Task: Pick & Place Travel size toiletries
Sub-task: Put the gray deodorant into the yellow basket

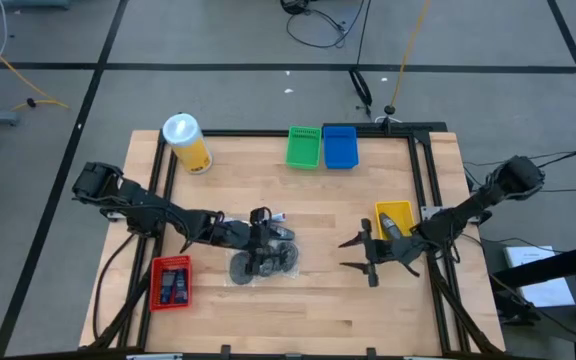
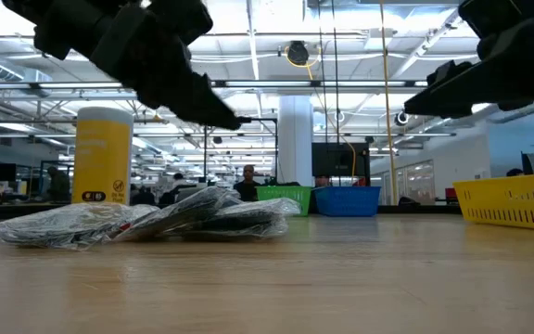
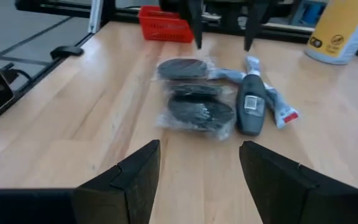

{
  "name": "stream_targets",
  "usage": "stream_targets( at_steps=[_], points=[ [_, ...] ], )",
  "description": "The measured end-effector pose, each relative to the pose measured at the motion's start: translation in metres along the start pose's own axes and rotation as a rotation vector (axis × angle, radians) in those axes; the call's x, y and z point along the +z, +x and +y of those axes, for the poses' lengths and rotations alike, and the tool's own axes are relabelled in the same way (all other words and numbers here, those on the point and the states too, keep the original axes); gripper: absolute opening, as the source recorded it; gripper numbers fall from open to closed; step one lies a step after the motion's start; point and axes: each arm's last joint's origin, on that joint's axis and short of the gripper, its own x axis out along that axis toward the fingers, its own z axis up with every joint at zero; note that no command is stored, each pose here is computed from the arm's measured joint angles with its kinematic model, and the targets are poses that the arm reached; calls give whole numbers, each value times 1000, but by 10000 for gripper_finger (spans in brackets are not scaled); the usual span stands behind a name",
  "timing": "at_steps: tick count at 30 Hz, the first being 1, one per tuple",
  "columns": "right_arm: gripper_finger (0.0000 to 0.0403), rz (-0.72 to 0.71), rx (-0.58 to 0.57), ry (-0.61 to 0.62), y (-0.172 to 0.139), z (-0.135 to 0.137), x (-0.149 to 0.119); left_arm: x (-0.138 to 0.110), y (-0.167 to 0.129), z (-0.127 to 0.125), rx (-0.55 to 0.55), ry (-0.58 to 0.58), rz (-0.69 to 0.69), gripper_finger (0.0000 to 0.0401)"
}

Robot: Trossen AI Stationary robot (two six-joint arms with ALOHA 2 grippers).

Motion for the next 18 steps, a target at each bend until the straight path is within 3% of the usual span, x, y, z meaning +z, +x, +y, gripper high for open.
stream_targets(
  at_steps=[8,18],
  points=[
    [212,55,-9,10,7,2,-11,-23,5,11,56,23,210,269],
    [212,66,-11,6,10,3,-14,-37,29,19,50,20,214,269]
  ],
)
